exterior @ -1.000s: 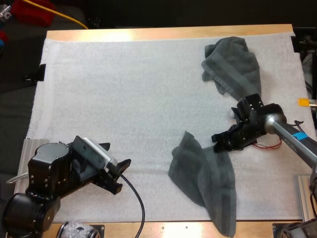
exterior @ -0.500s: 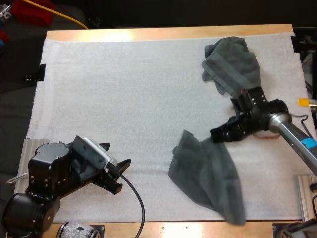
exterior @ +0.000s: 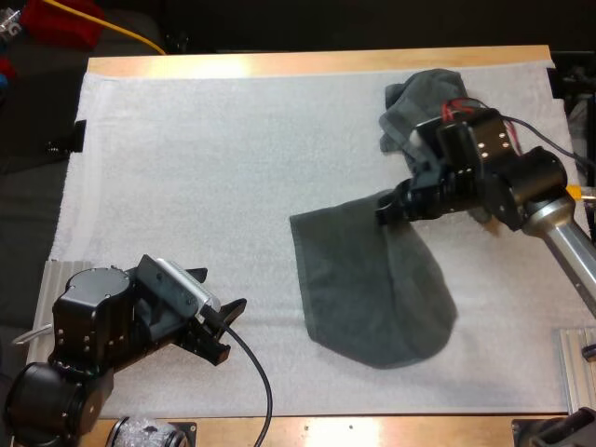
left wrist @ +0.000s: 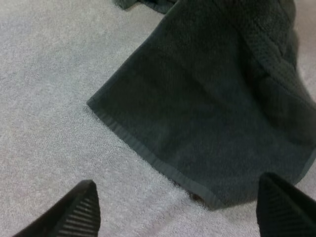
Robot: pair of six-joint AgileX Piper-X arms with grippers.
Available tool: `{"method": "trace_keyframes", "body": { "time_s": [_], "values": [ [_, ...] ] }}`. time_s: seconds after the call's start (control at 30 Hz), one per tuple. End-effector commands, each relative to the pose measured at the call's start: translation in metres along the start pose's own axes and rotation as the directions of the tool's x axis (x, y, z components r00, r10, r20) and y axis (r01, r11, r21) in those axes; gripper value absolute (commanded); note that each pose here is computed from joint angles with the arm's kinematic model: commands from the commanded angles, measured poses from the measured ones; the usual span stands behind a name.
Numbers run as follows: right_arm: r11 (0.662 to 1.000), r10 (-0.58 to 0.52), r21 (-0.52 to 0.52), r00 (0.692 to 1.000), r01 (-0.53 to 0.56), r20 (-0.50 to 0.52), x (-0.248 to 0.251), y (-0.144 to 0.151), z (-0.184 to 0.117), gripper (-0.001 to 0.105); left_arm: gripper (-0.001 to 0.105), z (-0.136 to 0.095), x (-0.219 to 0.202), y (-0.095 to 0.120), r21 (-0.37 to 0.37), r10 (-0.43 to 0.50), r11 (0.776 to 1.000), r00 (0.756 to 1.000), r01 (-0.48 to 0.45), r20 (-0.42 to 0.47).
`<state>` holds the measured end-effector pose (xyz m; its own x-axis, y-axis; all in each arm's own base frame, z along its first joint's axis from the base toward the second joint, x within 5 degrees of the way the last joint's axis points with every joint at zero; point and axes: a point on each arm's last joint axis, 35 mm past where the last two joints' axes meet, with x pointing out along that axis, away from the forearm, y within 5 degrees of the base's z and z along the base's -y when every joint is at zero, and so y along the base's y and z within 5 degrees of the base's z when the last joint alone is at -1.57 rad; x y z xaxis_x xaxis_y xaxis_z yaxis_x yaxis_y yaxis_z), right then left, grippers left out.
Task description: Pick towel from pile, fold and stack
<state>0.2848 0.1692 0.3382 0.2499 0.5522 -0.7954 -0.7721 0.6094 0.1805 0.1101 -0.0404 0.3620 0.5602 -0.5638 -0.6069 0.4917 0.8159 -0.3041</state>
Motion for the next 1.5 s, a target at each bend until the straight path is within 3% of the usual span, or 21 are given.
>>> {"method": "trace_keyframes", "body": {
  "time_s": [0.0, 0.3, 0.6, 1.0, 1.2, 1.37, 1.47],
  "values": [
    [0.999, -0.014, -0.03, 1.0, 0.014, -0.011, -0.006, 0.007, 0.003, 0.002, 0.064, 0.001, 0.001, 0.0, 0.003, -0.015, 1.0, 1.0, 0.015, -0.001],
    [0.992, -0.021, -0.129, 0.997, 0.011, -0.07, -0.018, 0.046, 0.016, 0.002, 0.064, 0.001, 0.001, 0.0, 0.01, -0.015, 1.0, 1.0, 0.015, -0.001],
    [0.985, -0.004, -0.172, 0.984, -0.027, -0.178, -0.042, 0.072, 0.002, 0.002, 0.064, 0.004, 0.009, 0.003, 0.043, -0.015, 0.999, 1.0, 0.015, -0.01],
    [0.984, -0.031, -0.181, 0.981, -0.004, -0.191, -0.077, 0.084, -0.015, 0.002, 0.064, 0.011, 0.048, 0.021, 0.122, -0.017, 0.992, 0.988, 0.036, -0.157],
    [0.983, -0.046, -0.185, 0.981, 0.011, -0.187, -0.077, 0.084, -0.014, 0.002, 0.064, 0.008, 0.058, 0.024, 0.262, -0.021, 0.962, 0.973, 0.083, -0.23],
    [0.982, -0.052, -0.186, 0.981, 0.017, -0.187, -0.077, 0.083, -0.014, 0.002, 0.064, 0.007, 0.063, 0.011, 0.325, -0.037, 0.938, 0.967, 0.12, -0.252],
    [0.982, -0.052, -0.186, 0.981, 0.017, -0.187, -0.077, 0.083, -0.014, 0.002, 0.07, 0.006, 0.067, 0.002, 0.394, 0.019, 0.915, 0.965, 0.089, -0.261]
  ]
}}
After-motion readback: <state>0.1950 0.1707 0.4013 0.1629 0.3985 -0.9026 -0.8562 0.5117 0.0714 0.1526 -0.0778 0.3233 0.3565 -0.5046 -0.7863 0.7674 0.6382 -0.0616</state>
